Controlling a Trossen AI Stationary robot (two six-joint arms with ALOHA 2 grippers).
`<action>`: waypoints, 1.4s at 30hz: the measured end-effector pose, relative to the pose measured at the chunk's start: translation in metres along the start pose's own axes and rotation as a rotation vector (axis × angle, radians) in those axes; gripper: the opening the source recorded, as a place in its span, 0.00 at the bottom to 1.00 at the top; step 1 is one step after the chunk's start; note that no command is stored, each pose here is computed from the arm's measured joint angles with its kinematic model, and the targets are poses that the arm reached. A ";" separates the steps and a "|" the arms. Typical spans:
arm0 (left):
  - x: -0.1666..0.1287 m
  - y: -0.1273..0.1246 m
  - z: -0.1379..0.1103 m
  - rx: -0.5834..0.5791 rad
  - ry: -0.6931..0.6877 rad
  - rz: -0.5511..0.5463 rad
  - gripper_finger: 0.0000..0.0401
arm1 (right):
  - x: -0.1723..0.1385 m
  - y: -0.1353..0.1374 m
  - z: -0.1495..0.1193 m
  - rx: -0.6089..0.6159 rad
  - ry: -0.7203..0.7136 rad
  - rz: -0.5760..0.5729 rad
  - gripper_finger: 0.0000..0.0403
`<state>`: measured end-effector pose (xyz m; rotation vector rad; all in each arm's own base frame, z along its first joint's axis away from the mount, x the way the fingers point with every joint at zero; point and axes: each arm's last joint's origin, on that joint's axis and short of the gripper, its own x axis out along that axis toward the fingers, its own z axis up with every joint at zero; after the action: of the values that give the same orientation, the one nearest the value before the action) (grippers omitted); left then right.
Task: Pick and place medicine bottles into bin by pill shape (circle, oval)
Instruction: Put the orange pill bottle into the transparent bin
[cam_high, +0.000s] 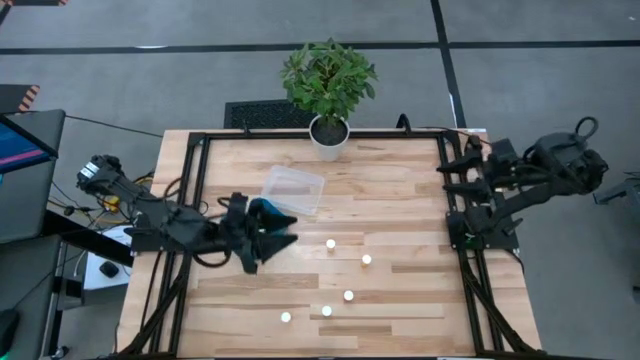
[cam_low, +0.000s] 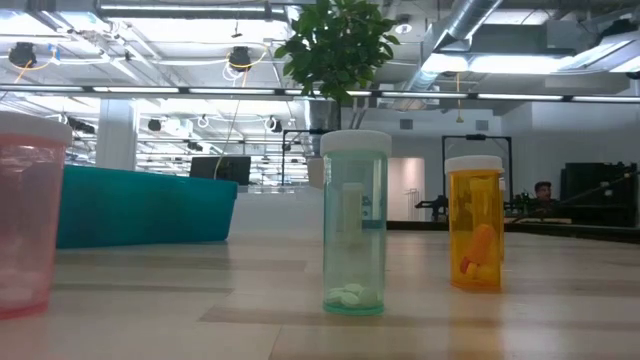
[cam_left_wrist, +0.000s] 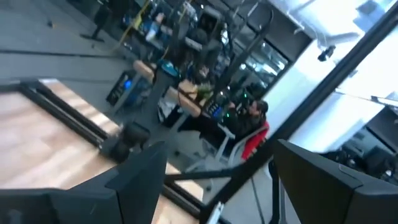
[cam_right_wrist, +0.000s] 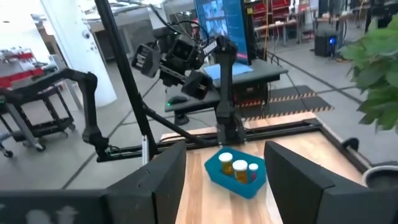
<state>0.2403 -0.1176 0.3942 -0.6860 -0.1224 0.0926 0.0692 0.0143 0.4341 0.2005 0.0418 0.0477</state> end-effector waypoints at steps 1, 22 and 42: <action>0.000 0.001 0.003 0.001 -0.010 0.002 0.72 | -0.002 -0.001 -0.001 -0.008 0.001 -0.001 0.56; 0.017 0.035 0.045 0.086 -0.055 -0.050 0.72 | -0.004 -0.002 -0.010 0.024 0.006 0.026 0.56; -0.005 0.020 0.066 0.016 -0.054 -0.309 0.72 | 0.009 0.003 0.002 0.023 -0.098 0.015 0.56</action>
<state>0.2245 -0.0616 0.4319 -0.6420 -0.2777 -0.1845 0.0783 0.0170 0.4359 0.2259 -0.0567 0.0528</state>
